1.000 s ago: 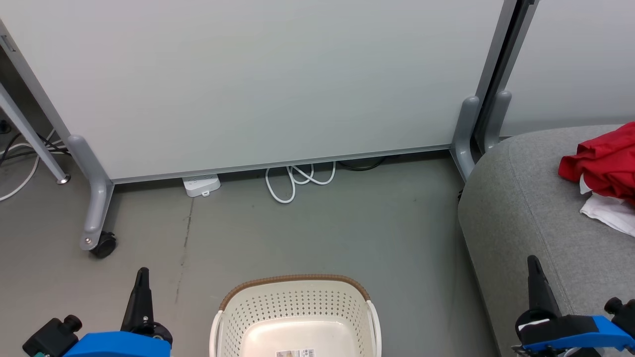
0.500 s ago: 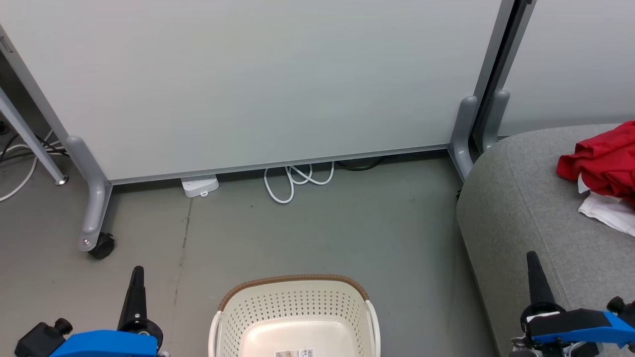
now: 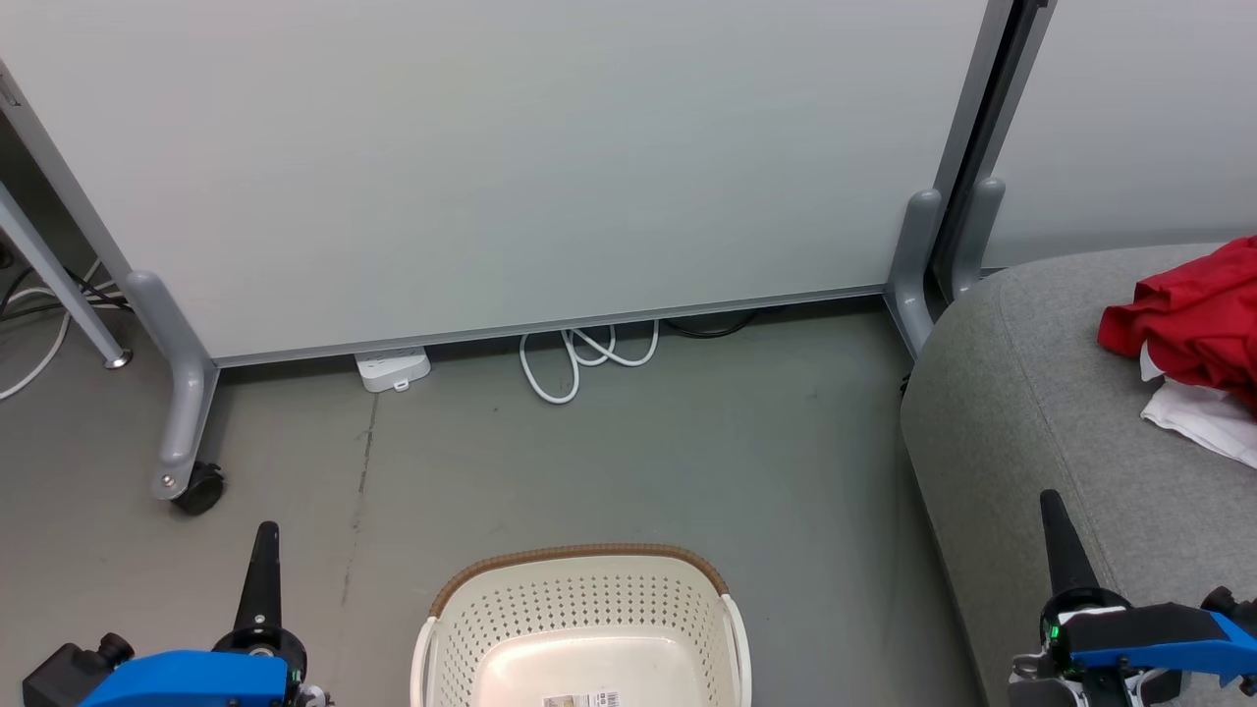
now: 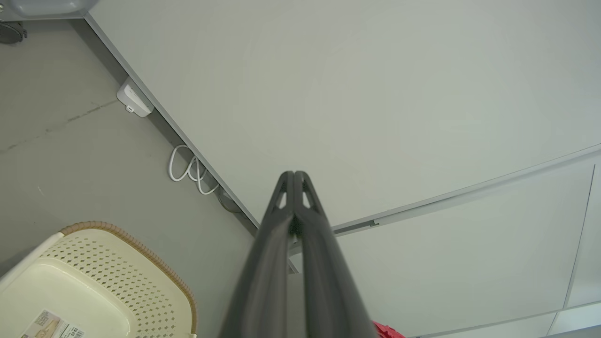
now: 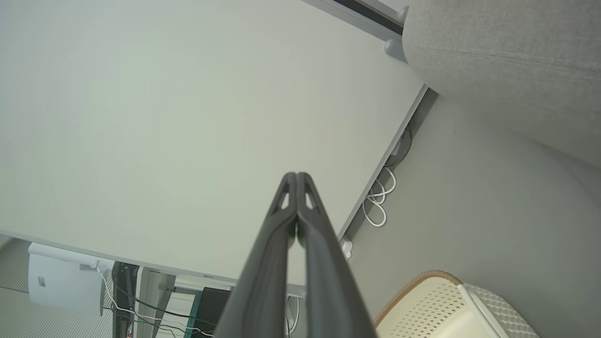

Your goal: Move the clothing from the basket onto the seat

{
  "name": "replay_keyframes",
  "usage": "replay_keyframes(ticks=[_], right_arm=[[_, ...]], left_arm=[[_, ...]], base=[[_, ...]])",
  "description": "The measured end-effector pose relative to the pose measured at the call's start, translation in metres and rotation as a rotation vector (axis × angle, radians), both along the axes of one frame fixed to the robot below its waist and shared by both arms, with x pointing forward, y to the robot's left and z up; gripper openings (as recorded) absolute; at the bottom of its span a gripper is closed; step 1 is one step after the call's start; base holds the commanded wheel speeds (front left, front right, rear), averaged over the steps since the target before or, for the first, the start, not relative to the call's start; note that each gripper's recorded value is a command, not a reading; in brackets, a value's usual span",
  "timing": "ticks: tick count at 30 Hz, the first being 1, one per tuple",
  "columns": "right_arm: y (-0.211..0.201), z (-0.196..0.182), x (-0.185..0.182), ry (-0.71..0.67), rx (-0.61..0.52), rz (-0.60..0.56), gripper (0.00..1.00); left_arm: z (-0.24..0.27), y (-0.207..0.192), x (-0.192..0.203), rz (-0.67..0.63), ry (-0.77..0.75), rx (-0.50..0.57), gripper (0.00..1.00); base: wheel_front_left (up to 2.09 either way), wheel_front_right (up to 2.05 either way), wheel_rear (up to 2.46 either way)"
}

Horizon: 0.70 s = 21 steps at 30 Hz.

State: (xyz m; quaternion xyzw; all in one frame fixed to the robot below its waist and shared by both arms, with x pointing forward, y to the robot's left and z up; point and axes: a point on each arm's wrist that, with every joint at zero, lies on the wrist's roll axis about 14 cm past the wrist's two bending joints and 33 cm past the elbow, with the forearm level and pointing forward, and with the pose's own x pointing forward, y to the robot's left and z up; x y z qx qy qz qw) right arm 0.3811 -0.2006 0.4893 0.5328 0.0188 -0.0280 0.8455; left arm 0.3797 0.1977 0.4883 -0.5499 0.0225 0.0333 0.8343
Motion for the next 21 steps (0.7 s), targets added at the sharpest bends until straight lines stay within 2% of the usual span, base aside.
replay_keyframes(ticks=[21], right_arm=[[-0.0001,0.0055,0.003,-0.019,0.201,0.0,0.0]], left_arm=[[0.0063,0.001,0.0042,-0.003,-0.024,-0.186,0.0]], base=[[0.0,0.0,0.0]])
